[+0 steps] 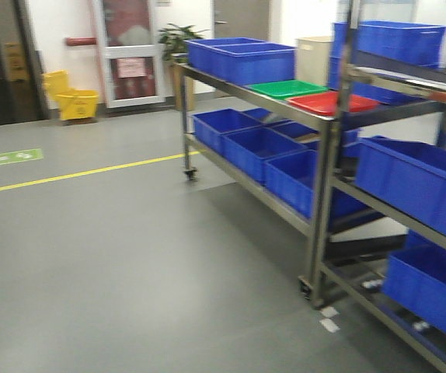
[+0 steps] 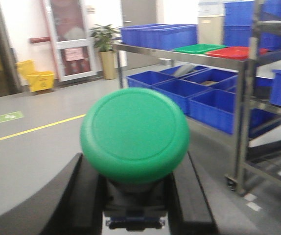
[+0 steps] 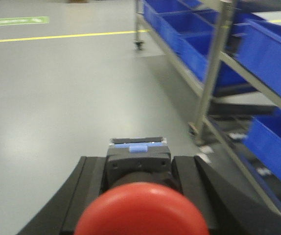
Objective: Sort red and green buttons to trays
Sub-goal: 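Drive the base away from the table past the blue bin shelves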
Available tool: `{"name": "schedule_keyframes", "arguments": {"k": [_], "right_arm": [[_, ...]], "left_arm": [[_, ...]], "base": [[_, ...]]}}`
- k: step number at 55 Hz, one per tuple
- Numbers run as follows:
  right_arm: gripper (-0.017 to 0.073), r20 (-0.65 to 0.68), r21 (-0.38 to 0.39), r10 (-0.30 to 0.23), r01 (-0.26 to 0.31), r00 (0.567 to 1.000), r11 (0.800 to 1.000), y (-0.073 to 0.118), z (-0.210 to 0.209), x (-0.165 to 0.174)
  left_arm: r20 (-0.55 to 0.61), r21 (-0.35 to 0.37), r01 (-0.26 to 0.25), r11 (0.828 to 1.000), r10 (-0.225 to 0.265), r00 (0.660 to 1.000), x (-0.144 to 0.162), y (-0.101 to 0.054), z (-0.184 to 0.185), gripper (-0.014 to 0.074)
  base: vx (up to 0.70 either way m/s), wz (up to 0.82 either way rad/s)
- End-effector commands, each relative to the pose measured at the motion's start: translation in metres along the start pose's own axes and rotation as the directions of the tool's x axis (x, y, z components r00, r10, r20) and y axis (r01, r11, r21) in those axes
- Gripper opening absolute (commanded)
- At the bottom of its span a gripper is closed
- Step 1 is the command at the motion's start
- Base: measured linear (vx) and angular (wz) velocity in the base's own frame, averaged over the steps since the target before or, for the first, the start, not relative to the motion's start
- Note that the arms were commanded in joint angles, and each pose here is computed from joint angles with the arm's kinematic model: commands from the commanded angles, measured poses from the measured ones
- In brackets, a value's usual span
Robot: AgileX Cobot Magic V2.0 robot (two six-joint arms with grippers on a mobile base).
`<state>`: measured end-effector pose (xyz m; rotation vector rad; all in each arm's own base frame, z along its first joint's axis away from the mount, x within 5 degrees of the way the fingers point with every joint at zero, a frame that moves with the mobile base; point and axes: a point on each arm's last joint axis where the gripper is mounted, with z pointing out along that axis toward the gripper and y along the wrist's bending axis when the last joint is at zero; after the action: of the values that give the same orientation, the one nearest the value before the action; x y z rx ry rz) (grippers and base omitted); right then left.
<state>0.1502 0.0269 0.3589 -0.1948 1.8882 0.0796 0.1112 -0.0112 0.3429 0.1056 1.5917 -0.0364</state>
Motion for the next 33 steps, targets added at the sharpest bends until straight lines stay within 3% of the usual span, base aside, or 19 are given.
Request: {"name": "schedule_keyframes", "arguments": {"k": [1, 33], "right_arm": [[-0.0009, 0.127, -0.001, 0.000, 0.000, 0.992, 1.000, -0.0004, -0.0059, -0.0179], [-0.0009, 0.129, 0.000, -0.001, 0.001, 0.992, 1.000, -0.0004, -0.0062, -0.0181]], "left_arm": [[0.100, 0.035, 0.009, 0.999, -0.012, 0.995, -0.0162, -0.0028, -0.0014, 0.0003], [0.103, 0.036, 0.009, 0.999, -0.012, 0.995, -0.0165, -0.0029, -0.0017, 0.0003]], "base": [[0.16, 0.58], [0.19, 0.52]]}}
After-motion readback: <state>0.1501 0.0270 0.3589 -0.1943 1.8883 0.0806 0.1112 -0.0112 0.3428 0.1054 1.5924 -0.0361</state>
